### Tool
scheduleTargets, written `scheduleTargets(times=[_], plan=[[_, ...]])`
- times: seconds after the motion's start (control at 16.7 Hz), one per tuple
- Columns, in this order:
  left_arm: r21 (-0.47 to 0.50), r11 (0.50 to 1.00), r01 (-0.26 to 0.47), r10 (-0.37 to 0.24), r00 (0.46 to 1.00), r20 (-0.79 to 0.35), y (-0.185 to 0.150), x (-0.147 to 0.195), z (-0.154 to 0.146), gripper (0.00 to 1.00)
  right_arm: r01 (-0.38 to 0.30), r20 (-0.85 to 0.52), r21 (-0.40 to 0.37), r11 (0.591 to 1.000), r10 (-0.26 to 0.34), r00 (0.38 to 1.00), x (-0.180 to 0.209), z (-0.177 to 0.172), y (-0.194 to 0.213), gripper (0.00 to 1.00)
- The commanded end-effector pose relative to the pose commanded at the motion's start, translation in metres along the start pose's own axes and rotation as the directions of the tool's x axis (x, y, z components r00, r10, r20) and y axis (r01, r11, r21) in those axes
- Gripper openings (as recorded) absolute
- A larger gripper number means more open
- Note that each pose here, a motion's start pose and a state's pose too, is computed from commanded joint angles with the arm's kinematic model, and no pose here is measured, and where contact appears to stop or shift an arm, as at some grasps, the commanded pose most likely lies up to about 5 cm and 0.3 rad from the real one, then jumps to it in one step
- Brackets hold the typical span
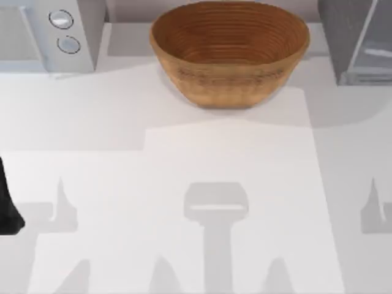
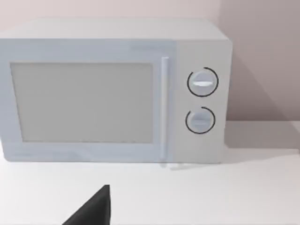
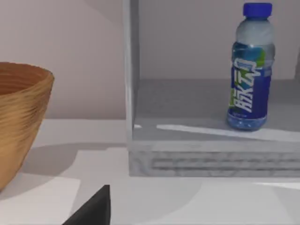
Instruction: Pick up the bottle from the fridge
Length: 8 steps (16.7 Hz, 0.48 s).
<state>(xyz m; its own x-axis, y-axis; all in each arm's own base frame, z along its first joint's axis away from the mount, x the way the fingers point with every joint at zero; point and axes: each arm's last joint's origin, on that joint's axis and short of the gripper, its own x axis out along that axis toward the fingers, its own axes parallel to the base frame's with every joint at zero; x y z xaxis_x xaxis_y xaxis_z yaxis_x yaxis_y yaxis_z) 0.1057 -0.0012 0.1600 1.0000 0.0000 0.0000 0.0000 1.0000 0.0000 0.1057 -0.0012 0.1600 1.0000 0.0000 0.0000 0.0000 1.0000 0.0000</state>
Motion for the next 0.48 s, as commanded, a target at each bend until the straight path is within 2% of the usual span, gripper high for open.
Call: scheduleTargets(times=[0.48], plan=[[0.0,1.0,0.0,0.0,1.0,0.0,0.0,0.0,0.0,1.0,-0.008,0.035,-0.005,1.0,0.008,0.999,0.013,0.015,-0.006,1.0]])
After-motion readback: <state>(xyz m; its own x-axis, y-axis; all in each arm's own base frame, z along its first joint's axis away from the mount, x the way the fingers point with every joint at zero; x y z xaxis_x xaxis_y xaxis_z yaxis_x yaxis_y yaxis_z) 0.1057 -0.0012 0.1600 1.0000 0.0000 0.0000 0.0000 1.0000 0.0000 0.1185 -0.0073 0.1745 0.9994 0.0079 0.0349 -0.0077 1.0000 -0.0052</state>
